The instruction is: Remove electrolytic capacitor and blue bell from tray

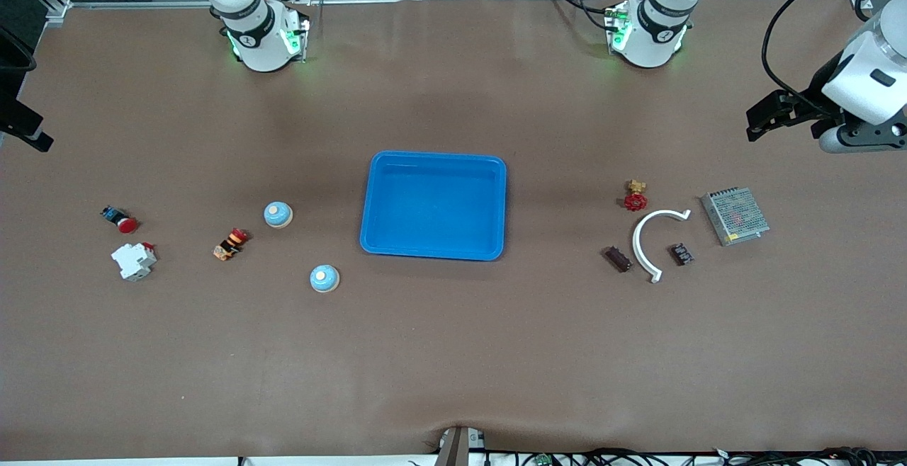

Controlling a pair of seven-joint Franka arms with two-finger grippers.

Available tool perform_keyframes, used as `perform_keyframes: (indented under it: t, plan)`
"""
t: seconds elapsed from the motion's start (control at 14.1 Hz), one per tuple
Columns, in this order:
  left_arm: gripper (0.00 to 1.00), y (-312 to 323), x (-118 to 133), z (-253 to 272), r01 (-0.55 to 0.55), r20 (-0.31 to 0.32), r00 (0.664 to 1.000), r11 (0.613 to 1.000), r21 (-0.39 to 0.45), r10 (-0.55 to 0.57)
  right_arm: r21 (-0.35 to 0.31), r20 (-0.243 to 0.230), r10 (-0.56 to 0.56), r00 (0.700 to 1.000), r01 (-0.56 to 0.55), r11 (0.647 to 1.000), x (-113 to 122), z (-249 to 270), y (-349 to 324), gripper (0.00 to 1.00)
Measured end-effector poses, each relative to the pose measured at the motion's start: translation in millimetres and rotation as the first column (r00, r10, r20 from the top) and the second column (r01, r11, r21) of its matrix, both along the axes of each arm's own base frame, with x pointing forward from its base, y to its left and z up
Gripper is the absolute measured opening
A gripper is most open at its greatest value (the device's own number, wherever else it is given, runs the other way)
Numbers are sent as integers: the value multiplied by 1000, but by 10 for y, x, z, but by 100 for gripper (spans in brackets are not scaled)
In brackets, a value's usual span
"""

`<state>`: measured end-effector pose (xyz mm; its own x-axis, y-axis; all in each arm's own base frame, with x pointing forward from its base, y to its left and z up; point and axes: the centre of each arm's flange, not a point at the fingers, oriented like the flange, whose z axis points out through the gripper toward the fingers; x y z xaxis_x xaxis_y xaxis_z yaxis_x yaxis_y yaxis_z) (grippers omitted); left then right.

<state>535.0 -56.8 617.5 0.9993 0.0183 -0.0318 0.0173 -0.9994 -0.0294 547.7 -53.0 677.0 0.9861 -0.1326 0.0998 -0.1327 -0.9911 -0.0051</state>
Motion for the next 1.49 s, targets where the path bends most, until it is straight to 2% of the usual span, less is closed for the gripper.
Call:
perform_keyframes:
  t: [0.64, 1.49]
  plan:
    - [100, -7, 8, 151, 1, 32, 999, 1000, -3, -1, 1, -13, 0, 1000, 0, 1000, 3, -63, -1, 100]
    - [100, -11, -21, 209, 2, 20, 1000, 1000, -2, -2, 1, -10, 2, 1000, -2, 1000, 9, -64, 13, 100]
